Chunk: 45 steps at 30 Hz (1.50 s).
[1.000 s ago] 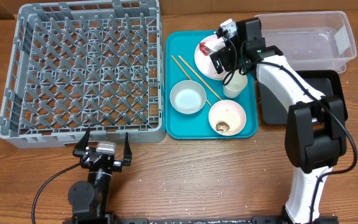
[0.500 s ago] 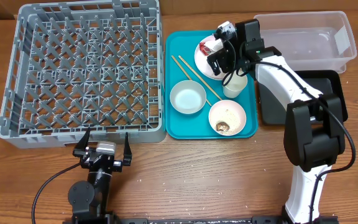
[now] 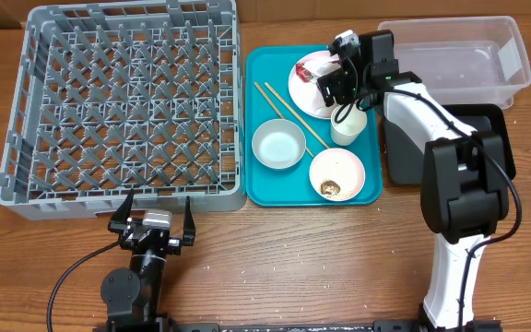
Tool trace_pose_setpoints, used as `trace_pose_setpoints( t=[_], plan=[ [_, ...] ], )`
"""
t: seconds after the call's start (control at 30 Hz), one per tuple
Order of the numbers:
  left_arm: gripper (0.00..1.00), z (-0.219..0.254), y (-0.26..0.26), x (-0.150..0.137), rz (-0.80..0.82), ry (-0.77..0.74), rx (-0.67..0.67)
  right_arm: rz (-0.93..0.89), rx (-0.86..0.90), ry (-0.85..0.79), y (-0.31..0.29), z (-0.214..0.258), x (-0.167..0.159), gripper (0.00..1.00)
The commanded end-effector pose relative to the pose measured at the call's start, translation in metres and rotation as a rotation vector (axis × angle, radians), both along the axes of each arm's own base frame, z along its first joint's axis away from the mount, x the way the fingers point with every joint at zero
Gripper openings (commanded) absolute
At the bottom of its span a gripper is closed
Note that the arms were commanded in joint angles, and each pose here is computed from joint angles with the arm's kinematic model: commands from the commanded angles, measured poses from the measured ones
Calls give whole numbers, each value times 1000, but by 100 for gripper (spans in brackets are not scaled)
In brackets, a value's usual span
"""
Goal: Sort waste into correct bins and load items into the dishwasher
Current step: 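Reach the right gripper to the pink plate and grasp the white tissue, then lift the tissue and drop it into the clear plastic bin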
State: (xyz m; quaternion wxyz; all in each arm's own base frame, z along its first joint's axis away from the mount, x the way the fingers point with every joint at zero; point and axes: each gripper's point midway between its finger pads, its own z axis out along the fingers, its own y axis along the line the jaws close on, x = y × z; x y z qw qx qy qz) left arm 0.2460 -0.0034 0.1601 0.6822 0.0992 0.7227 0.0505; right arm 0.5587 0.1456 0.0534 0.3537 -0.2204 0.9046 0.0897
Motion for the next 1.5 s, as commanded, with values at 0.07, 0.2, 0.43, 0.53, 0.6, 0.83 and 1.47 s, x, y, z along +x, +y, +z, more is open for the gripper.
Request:
trace_pose_setpoints(
  t=[0.07, 0.2, 0.43, 0.53, 0.6, 0.83, 1.47],
  plan=[
    [100, -1, 0, 0, -1, -3, 16, -23, 17, -23, 0, 5, 10, 86],
    [100, -1, 0, 0, -1, -3, 16, -39, 28, -8, 0, 3, 9, 63],
    [100, -1, 0, 0, -1, -3, 16, -78, 64, -15, 0, 12, 12, 18],
    [100, -1, 0, 0, -1, -3, 16, -127, 112, -59, -1, 44, 17, 4],
    [100, -1, 0, 0, -1, -3, 16, -157, 168, -120, 0, 91, 20, 4],
    [100, -1, 0, 0, -1, -3, 16, -421, 220, -341, -53, 226, 6, 4],
    [100, -1, 0, 0, -1, -3, 16, -828, 193, -204, -186, 152, 18, 100]
  ],
)
